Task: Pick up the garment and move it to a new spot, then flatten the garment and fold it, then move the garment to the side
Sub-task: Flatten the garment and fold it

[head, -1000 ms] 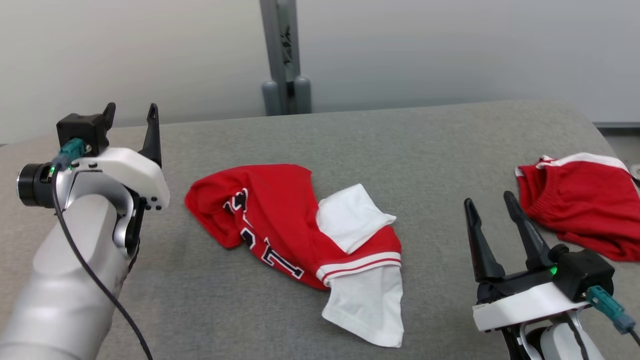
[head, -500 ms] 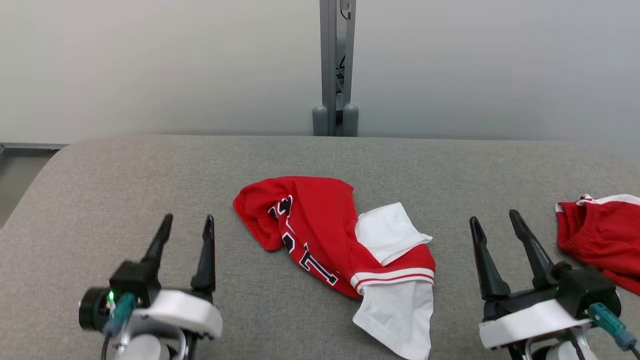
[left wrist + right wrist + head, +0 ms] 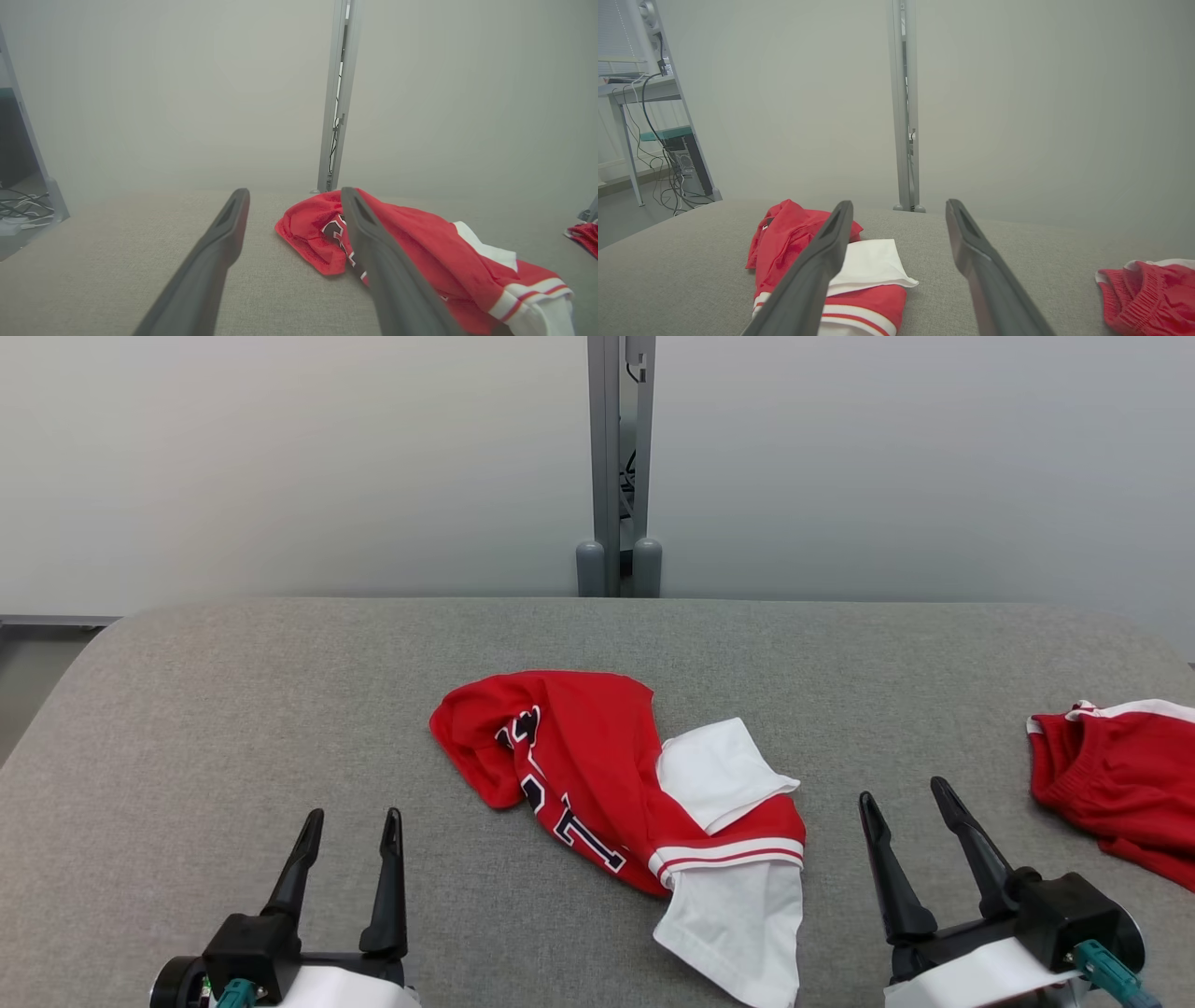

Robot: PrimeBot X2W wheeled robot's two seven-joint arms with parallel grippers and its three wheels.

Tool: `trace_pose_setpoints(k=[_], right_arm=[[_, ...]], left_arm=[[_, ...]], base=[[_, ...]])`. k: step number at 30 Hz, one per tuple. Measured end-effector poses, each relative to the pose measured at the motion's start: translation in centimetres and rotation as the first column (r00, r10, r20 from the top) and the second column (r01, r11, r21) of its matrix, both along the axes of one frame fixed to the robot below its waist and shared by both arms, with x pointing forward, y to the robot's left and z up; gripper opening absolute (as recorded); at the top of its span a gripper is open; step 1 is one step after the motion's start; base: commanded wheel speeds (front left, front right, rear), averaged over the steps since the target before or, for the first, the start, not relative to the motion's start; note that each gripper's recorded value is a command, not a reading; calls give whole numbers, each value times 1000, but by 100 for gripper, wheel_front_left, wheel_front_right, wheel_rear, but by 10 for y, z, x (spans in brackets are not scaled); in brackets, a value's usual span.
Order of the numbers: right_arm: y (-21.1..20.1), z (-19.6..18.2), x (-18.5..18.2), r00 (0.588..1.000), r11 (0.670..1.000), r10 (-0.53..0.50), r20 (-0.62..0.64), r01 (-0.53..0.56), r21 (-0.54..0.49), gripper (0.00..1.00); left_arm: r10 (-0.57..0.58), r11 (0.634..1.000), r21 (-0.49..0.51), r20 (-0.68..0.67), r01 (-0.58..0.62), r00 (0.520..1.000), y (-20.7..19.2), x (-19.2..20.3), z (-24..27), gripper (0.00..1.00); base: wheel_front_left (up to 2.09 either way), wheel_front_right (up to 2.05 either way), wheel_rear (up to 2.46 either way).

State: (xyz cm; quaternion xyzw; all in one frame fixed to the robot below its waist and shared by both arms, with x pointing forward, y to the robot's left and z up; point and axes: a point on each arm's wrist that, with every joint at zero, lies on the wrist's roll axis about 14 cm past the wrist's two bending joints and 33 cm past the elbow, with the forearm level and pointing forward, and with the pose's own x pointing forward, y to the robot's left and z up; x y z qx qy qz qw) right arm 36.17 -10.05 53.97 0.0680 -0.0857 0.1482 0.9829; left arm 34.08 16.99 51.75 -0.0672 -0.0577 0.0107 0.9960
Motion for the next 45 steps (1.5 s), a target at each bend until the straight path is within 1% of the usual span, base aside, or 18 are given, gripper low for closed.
trace_pose_setpoints(k=[4,6,8,12,13,15,16,17,19,22,27,32,35,36,37,38,42,45], right_arm=[[9,-1,-1,1000,1000,29,-4,-29,-2,100],[23,-7,-5,997,997,70,-19,-70,-8,100],[42,-23,-14,989,991,130,-68,-132,-14,100],[76,-63,-38,945,954,270,-183,-288,-79,100],[76,-63,-38,945,954,270,-183,-288,-79,100],[81,-81,-45,924,939,299,-237,-330,-101,100],[83,-90,-48,913,925,313,-260,-356,-136,100],[83,-95,-47,909,902,325,-260,-381,-204,100],[79,-102,-39,909,895,310,-278,-378,-237,100],[80,-123,-42,892,872,305,-334,-403,-280,100],[86,-145,-39,867,832,304,-395,-443,-332,100],[87,-156,-33,854,827,289,-432,-450,-337,100],[86,-166,-32,839,815,282,-465,-466,-346,100],[86,-169,-32,834,814,281,-475,-470,-343,84],[87,-170,-31,831,813,283,-480,-473,-340,11],[90,-169,-28,829,810,289,-478,-478,-339,0],[99,-161,-27,832,811,313,-458,-486,-327,0],[115,-143,-28,837,816,363,-409,-498,-295,0]], left_arm=[[19,1000,1,-3,-19,1000,7,-1,-1,100],[21,1000,0,-2,-21,1000,8,-1,-1,100],[27,1000,0,-3,-27,1000,10,0,-1,100],[26,1000,0,-25,-26,999,10,0,-8,100],[26,1000,0,-25,-26,999,10,0,-8,100],[23,1000,-1,-37,-23,999,9,-1,-12,100],[22,1000,-2,-42,-22,999,9,-1,-13,100],[25,1000,-5,-47,-25,999,10,-2,-15,100],[26,1000,-3,-68,-27,997,10,-3,-22,100],[19,1000,6,-96,-19,995,8,-7,-30,100],[66,998,8,-98,-65,993,22,-10,-31,100],[99,995,9,-105,-98,990,32,-15,-33,100],[108,994,9,-110,-108,988,34,-16,-34,100],[111,994,9,-111,-111,988,35,-17,-34,100],[113,994,9,-113,-113,987,36,-17,-35,100],[115,993,10,-113,-115,987,36,-17,-35,100],[117,993,8,-106,-116,988,37,-17,-33,100],[113,994,1,-98,-113,989,35,-17,-30,100]], base=[[0,0,0],[0,0,0],[0,0,0],[0,0,0],[0,0,0],[0,0,0],[0,0,0],[0,0,0],[0,0,0],[0,0,0],[0,0,0],[0,0,0],[0,0,0],[0,0,0],[0,0,0],[0,0,0],[0,0,0],[0,0,0]])
